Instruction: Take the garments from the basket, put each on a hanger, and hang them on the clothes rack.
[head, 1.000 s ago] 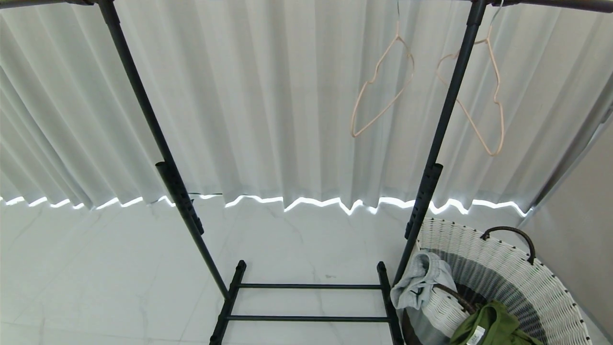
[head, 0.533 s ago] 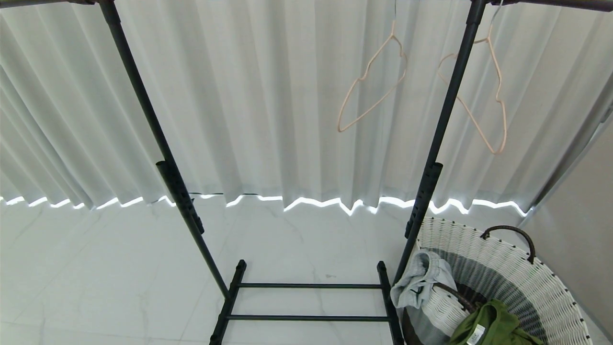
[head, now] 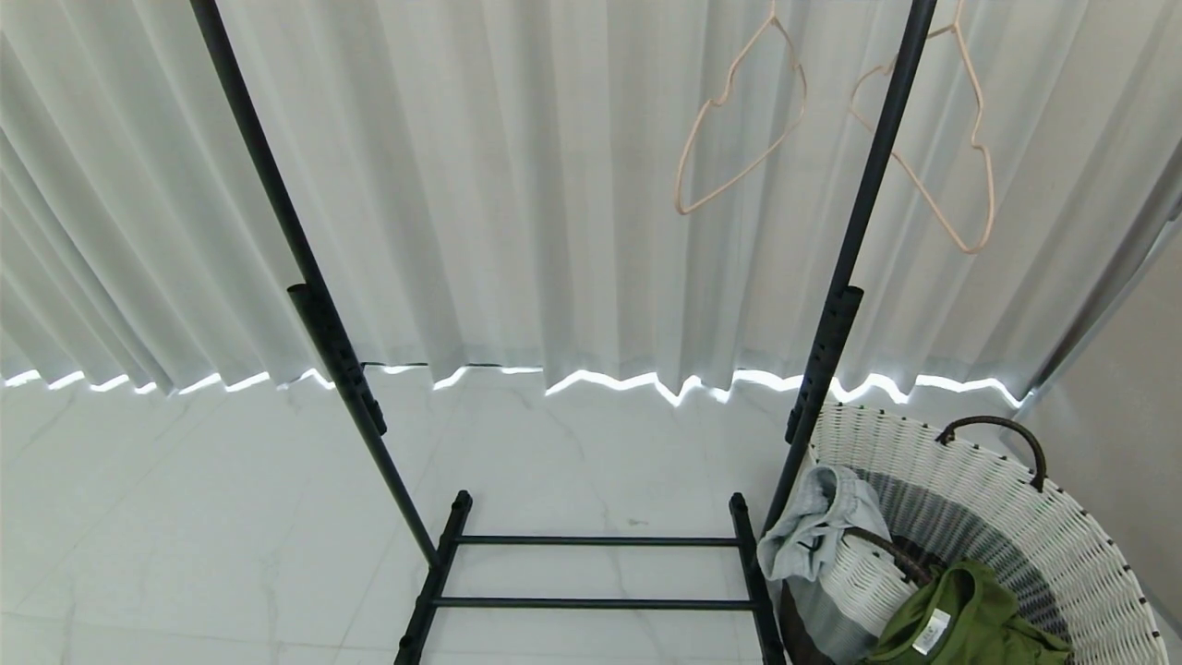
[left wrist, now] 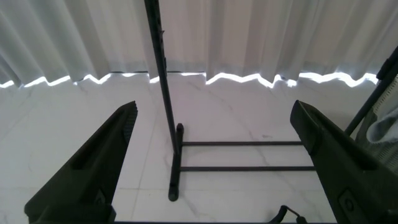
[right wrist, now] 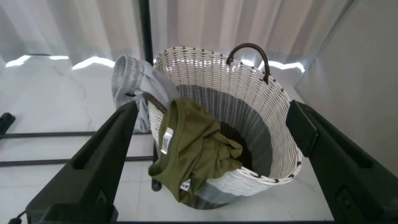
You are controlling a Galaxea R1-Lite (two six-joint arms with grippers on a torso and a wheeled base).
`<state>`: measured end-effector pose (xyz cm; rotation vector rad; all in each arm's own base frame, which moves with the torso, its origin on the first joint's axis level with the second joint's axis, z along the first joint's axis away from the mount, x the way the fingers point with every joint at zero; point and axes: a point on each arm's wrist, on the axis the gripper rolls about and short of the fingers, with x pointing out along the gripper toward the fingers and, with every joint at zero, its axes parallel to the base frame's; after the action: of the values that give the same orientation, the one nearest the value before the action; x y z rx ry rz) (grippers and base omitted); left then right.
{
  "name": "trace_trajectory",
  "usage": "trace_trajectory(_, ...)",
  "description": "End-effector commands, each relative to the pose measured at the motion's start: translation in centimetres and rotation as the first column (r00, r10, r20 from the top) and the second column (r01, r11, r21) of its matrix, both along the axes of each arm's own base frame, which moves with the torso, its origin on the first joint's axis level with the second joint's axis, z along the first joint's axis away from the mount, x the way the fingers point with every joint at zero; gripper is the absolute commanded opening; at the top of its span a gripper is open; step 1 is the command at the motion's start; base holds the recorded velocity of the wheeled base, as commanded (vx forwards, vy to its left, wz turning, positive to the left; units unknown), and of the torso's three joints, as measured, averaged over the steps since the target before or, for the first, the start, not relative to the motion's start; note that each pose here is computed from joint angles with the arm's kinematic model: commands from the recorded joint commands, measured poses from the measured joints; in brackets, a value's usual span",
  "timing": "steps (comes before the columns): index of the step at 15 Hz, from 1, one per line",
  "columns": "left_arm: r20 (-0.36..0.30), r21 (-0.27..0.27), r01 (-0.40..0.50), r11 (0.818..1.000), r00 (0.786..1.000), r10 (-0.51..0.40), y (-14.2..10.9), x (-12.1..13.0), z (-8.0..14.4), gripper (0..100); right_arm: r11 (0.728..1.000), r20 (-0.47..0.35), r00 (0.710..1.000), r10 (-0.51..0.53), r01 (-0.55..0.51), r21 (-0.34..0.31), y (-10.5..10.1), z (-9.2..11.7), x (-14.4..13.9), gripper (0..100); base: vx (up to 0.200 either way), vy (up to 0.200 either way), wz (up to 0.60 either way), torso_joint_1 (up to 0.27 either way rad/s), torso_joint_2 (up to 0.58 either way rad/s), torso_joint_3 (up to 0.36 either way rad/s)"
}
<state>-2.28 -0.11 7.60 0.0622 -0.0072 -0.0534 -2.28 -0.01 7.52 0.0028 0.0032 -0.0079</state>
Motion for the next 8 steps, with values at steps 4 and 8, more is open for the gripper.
trace_trajectory(4,-0.001,0.002,0.0,1.0,1.0,0.0,0.0,0.01,0.01,100,0.999,-0.002,1.0,0.003,-0.003,-0.033,0.0,0.0,0.01,100,0.15,0.0,0.0,-0.013,0.01,0.009)
trace_trajectory(8,0.001,0.002,0.0,1.0,1.0,0.0,0.0,0.0,0.01,100,0.998,0.0,1.0,0.008,-0.008,-0.07,0.0,0.02,0.01,100,0.0,0.0,0.0,0.0,0.0,0.0)
